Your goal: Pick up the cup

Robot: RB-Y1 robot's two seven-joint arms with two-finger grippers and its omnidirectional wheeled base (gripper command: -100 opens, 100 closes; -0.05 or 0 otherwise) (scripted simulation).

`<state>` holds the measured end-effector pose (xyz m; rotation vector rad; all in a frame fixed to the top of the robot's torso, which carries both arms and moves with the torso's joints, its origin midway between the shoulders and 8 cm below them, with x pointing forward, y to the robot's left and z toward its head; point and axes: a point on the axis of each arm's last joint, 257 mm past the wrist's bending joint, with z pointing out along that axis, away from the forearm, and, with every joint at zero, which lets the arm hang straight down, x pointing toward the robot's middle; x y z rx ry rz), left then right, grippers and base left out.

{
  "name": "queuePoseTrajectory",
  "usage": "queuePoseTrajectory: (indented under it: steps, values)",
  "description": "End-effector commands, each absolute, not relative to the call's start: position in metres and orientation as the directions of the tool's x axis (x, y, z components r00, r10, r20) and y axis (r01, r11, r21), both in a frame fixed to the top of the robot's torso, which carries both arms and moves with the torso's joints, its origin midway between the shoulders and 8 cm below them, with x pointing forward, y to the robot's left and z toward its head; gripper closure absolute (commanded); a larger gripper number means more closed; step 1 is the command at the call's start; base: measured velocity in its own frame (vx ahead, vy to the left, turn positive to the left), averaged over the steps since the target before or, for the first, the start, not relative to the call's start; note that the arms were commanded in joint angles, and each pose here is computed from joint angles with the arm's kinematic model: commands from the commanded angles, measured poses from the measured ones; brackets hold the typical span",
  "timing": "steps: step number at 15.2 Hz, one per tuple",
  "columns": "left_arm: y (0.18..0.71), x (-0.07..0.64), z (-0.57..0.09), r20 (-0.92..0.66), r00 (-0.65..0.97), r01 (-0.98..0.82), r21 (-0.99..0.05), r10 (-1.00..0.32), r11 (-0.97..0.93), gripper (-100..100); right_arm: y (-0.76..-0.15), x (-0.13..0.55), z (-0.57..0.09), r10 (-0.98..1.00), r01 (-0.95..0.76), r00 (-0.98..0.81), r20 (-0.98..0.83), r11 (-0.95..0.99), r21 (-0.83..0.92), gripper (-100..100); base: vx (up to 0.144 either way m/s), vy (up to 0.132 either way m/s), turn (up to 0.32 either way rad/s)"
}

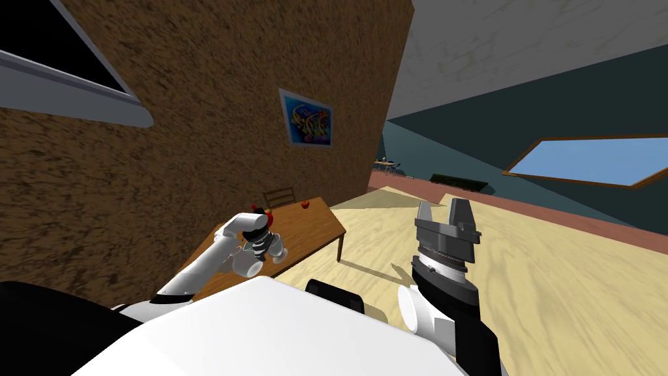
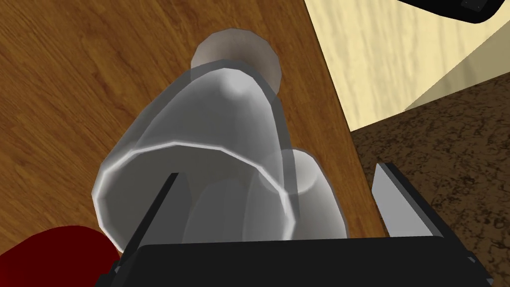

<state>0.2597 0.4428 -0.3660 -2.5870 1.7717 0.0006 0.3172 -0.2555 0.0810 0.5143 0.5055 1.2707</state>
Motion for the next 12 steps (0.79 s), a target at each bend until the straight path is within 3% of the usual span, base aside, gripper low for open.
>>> queuePoseTrajectory:
  steps: [1, 3, 4, 12]
  values:
    - [0.444, 0.261, -0.376, -0.003, 0.363, -0.932, -0.008, -0.932, -0.363, -100, -0.256, 0.317, 0.081, 0.973, -0.756, 0.220, -0.071, 0.216, 0.618, 0, -0.018, 0.003, -0.017]
    - [0.444, 0.261, -0.374, -0.003, 0.364, -0.932, -0.006, -0.932, -0.364, -100, -0.256, 0.317, 0.081, 0.973, -0.756, 0.220, -0.071, 0.216, 0.618, 0, -0.014, 0.002, -0.012]
    - [0.444, 0.261, -0.374, -0.003, 0.363, -0.932, -0.008, -0.932, -0.363, 100, -0.256, 0.317, 0.081, 0.973, -0.756, 0.220, -0.071, 0.216, 0.618, 0, 0.000, 0.000, 0.000]
    - [0.443, 0.261, -0.361, -0.003, 0.359, -0.934, -0.008, -0.934, -0.358, 100, -0.256, 0.317, 0.081, 0.973, -0.756, 0.220, -0.071, 0.216, 0.618, 0, 0.008, -0.002, 0.014]
